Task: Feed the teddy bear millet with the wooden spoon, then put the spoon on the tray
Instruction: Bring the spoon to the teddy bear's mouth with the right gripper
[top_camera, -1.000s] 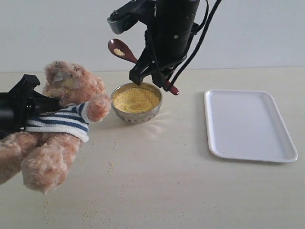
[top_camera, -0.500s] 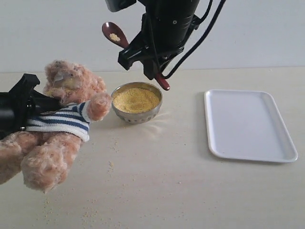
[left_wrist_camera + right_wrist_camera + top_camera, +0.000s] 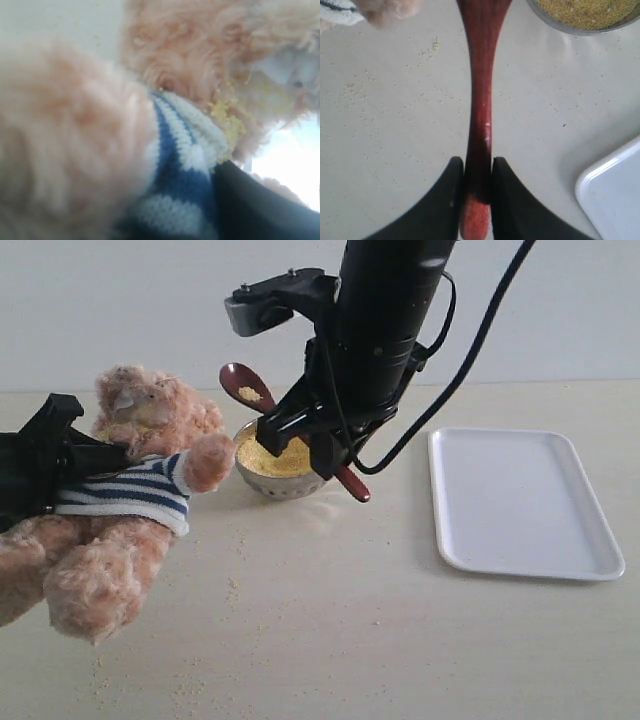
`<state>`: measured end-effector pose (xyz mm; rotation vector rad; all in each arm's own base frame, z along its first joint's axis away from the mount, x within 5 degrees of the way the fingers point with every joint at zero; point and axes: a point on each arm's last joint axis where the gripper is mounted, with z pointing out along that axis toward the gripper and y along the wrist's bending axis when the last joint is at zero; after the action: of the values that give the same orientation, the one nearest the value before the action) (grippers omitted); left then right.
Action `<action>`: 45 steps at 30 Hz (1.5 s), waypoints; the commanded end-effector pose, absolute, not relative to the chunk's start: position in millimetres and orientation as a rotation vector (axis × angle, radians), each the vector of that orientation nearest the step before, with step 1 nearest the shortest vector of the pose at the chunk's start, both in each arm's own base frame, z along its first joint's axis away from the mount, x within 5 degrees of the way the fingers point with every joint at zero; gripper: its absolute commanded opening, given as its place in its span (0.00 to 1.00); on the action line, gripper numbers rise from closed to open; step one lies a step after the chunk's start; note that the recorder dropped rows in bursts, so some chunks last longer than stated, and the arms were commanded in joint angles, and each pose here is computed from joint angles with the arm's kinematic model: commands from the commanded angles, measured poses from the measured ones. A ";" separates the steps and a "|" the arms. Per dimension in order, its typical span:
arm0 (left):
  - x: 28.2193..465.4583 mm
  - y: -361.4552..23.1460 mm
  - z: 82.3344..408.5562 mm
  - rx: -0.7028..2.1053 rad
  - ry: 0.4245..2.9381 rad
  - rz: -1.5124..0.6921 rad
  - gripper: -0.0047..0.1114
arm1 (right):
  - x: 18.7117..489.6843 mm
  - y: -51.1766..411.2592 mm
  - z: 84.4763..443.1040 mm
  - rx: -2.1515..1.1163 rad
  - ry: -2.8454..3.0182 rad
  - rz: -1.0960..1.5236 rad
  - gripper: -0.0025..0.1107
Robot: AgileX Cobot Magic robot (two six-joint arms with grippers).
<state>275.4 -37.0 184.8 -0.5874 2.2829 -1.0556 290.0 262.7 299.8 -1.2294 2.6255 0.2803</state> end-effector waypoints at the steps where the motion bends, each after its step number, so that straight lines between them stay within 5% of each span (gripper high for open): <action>1: 276.5 -39.4 190.3 -0.586 2.257 -1.103 0.08 | 282.9 265.8 305.2 -1.268 2.585 0.243 0.02; 14: 277.2 -37.2 188.8 -0.641 2.258 -1.082 0.08 | 262.5 288.9 309.1 -1.564 2.253 -0.320 0.02; 45: 254.2 -39.0 166.0 -0.719 2.339 -1.091 0.08 | 271.7 355.1 276.0 -1.658 2.089 -0.495 0.02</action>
<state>254.3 -37.2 163.1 -0.7145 2.3558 -1.0584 271.3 354.4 270.9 -1.6852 2.0979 -0.4894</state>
